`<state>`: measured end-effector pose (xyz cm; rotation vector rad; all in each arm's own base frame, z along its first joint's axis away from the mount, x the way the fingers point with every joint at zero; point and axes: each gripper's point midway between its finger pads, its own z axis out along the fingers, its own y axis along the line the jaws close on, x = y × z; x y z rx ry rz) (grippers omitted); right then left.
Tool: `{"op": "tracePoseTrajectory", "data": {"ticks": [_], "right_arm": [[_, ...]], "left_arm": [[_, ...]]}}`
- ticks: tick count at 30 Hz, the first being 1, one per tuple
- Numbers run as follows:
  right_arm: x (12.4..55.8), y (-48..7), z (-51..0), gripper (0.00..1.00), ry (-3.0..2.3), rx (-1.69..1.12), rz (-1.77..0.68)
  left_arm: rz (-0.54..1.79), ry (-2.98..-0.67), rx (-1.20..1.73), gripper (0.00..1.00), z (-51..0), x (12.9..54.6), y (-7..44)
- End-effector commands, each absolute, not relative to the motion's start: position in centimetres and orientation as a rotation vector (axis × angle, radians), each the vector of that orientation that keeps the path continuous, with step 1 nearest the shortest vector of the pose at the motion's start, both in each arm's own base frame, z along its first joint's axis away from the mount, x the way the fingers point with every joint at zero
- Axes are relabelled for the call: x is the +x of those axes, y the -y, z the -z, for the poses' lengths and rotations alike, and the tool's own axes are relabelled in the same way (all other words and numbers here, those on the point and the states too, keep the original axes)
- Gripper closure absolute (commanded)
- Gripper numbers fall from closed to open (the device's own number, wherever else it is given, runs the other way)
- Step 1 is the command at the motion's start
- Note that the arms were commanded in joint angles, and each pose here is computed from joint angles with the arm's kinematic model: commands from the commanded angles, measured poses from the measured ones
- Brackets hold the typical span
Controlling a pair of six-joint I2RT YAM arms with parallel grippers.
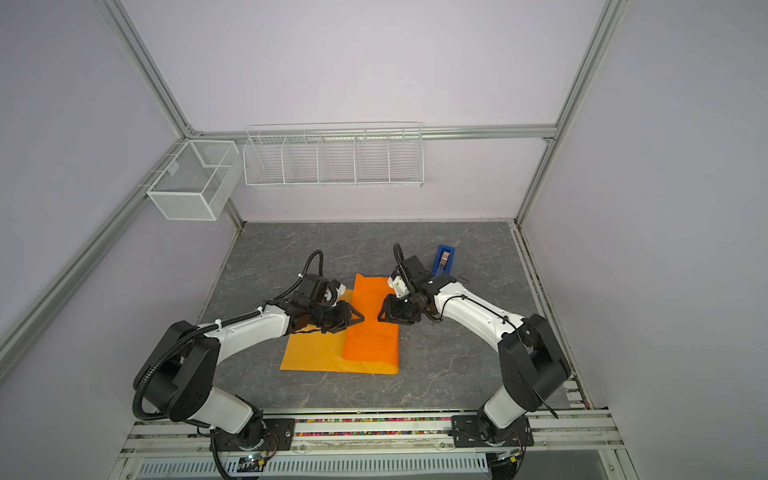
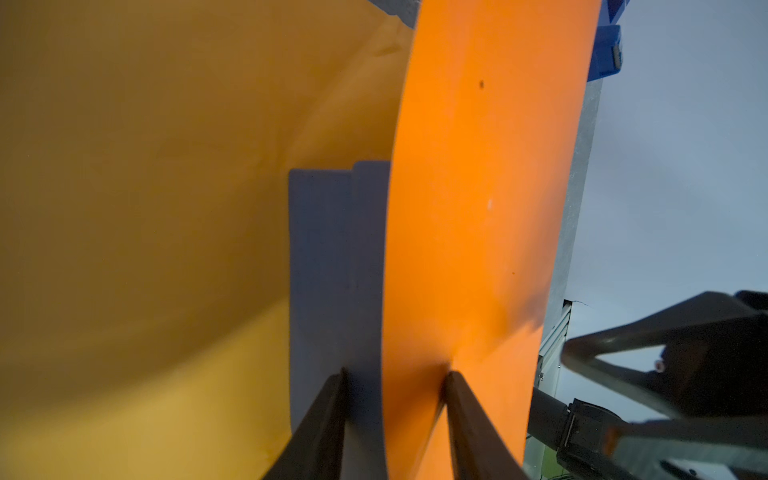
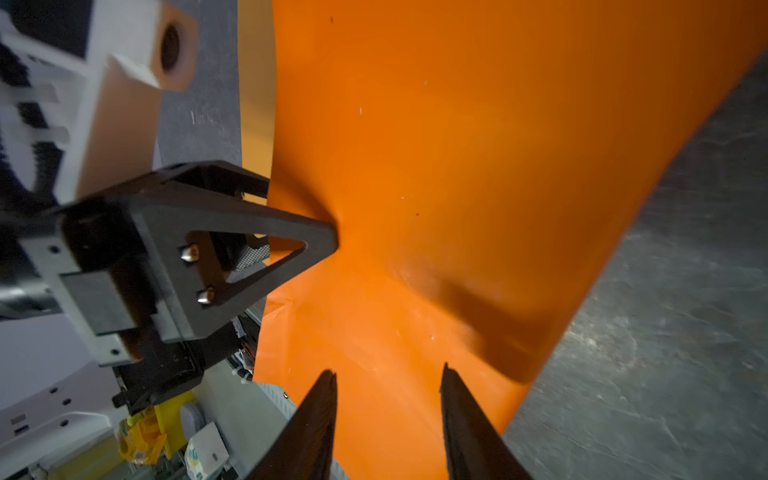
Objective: Wrap the gift box in paper
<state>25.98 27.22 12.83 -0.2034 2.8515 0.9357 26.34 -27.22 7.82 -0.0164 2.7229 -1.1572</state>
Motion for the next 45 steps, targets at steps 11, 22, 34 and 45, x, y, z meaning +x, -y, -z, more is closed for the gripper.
{"op": "tracePoseTrajectory", "data": {"ticks": [11, 22, 34, 45], "right_arm": [[26.6, -24.6, -9.3, 0.35, -2.886, -0.038, -1.007], [26.7, -25.8, -8.1, 0.54, -2.883, -0.034, -1.126], [27.5, -22.9, -11.8, 0.51, -2.828, -0.036, -0.914], [27.1, -30.2, -13.7, 0.61, -2.761, -0.182, -1.261]], "left_arm": [[1.137, -2.805, -0.1, 0.64, -5.0, 25.1, 26.5], [1.205, -2.788, -0.102, 0.69, -5.1, 24.9, 27.6], [1.062, -2.854, -0.102, 0.68, -3.9, 24.5, 26.4], [1.056, -2.862, -0.101, 0.68, -3.8, 24.5, 26.4]]}}
